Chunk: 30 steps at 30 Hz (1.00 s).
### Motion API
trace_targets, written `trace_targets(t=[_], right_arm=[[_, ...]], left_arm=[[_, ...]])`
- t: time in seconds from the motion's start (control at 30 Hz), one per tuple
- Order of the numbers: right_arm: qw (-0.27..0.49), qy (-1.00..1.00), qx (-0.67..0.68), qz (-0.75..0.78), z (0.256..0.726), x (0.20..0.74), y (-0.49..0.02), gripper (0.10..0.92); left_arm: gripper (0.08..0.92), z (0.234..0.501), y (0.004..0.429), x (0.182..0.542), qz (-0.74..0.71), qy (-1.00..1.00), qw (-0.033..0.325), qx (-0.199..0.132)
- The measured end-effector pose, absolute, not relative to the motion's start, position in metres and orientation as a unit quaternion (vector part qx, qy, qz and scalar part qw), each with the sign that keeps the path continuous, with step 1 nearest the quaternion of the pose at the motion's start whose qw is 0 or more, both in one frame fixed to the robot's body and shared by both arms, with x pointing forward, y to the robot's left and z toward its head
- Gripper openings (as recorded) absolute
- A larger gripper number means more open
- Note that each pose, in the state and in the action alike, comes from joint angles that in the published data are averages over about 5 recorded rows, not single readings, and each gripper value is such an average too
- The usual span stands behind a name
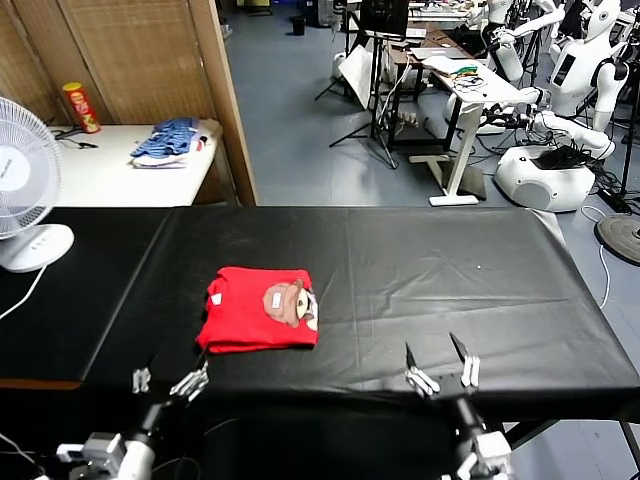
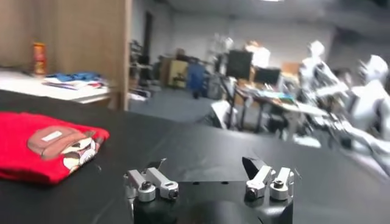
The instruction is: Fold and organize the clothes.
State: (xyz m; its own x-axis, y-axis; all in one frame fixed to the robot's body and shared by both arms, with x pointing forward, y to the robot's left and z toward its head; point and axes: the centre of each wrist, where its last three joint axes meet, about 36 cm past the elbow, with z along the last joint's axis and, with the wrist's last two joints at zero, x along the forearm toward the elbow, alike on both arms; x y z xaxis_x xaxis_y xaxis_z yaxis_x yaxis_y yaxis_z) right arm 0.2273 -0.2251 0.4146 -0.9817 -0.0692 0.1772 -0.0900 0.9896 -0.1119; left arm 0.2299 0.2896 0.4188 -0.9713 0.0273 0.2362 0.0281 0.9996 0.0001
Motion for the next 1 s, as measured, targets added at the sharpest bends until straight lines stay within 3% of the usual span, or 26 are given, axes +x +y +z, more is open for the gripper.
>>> trace_targets(t=[0.37,1.0], right_arm=[[0.202,-0.979,0.016,0.031,0.457,0.171,-0.22,0.798],[0.216,-0.976,0.014,0.03,0.463,0.165,-0.219,0.798]], left_arm=[[0.798,0.426,0.296,0.207,0.002,-0.986,0.164,-0.019],[0.798,0.43,0.296,0.196,0.004,-0.983,0.18,-0.018]])
